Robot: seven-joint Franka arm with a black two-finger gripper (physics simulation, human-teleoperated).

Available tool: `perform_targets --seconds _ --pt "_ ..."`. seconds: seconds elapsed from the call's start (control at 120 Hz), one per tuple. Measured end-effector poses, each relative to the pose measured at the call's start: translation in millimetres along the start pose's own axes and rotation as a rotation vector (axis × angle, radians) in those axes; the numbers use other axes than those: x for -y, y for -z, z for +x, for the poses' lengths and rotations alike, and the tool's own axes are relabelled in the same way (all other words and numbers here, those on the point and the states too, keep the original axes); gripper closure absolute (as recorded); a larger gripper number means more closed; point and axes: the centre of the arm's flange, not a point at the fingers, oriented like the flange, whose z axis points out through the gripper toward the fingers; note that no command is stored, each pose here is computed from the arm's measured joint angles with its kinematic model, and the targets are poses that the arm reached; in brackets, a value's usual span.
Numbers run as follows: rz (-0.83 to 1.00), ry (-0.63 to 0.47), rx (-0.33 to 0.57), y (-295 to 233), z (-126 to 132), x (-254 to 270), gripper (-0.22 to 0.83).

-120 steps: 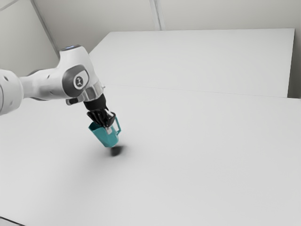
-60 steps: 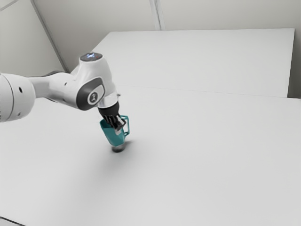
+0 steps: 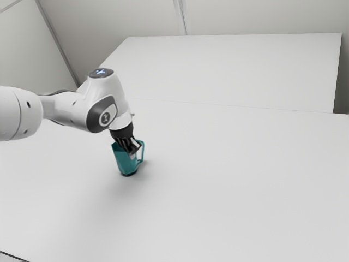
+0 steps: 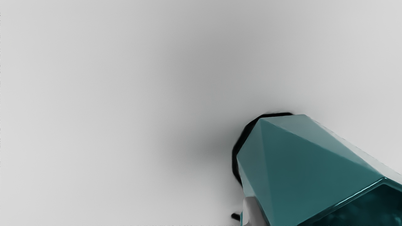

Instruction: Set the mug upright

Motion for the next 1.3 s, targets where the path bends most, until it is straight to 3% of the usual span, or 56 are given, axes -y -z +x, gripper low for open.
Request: perform_targets --seconds 0.225,0.442,0.642,0.9,1.117,1.3 --pt "0.000 0.004 0.005 -5 2 -2 0.78" --pt "-0.008 0.002 0.019 4 3 0 0.33" --pt "-0.022 0.005 0.040 26 12 -1 0.13" --pt "-0.040 0.011 0.081 68 19 0 0.04" --pt "-0.056 0.025 0.134 136 -2 -12 0.01" --pt "-0.055 0.036 0.118 184 -7 -18 0.01"
